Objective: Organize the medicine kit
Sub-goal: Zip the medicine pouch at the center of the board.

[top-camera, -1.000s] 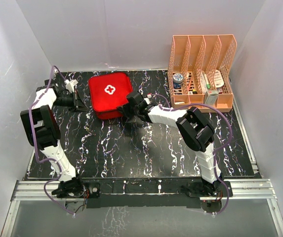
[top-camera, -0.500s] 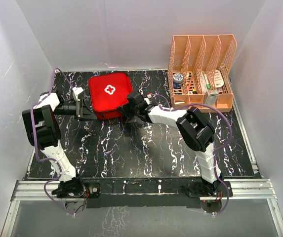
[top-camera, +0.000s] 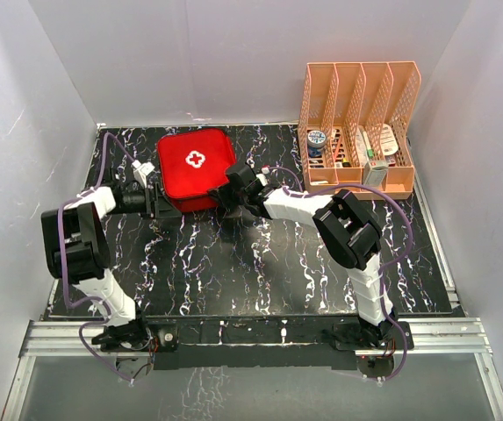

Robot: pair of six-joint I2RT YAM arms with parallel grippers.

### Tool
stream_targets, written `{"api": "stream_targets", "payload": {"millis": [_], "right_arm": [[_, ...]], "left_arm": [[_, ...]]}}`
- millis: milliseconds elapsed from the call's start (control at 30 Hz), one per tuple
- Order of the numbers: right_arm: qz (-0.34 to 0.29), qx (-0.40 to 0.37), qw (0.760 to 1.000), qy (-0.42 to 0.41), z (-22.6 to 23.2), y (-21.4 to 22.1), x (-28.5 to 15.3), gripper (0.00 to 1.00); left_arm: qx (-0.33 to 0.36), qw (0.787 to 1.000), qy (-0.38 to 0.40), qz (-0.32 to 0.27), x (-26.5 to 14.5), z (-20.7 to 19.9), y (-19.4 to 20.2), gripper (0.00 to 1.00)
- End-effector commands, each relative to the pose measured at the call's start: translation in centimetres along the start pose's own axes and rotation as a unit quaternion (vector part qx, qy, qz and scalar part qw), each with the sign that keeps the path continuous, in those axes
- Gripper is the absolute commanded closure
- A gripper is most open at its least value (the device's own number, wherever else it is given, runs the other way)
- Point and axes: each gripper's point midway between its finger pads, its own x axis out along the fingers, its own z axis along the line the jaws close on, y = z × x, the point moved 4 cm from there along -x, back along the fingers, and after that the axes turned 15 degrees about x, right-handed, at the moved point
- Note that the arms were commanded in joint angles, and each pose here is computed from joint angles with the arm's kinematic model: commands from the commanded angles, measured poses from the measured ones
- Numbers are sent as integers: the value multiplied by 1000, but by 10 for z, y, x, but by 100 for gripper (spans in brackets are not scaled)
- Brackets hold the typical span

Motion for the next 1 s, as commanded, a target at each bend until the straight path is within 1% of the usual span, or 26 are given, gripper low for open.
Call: {"api": "stream_targets", "payload": {"millis": [0, 200, 333, 600, 800, 833, 967], "right_arm": [[-23, -28, 998, 47, -26, -14, -4, 100], [-23, -28, 998, 46, -27, -15, -4, 100], [-20, -27, 998, 48, -29, -16, -5, 100], [-11, -28, 998, 49, -32, -15, -6, 100], [-1, -37, 998, 49, -31, -15, -5, 100], [0, -38, 998, 50, -32, -15, -5, 100], [7, -39, 998, 51, -33, -14, -5, 100]], "left_arm": [[91, 991, -77, -59, 0, 4, -40, 39], [115, 979, -147, -76, 0, 5, -47, 39], [110, 974, -185, -75, -3, 9, -45, 39], [112, 962, -237, -72, -2, 4, -40, 39], [127, 951, -269, -90, -3, -12, -42, 39], [140, 947, -271, -100, -6, -21, -46, 39], [153, 938, -292, -108, -10, -35, -43, 39]]}}
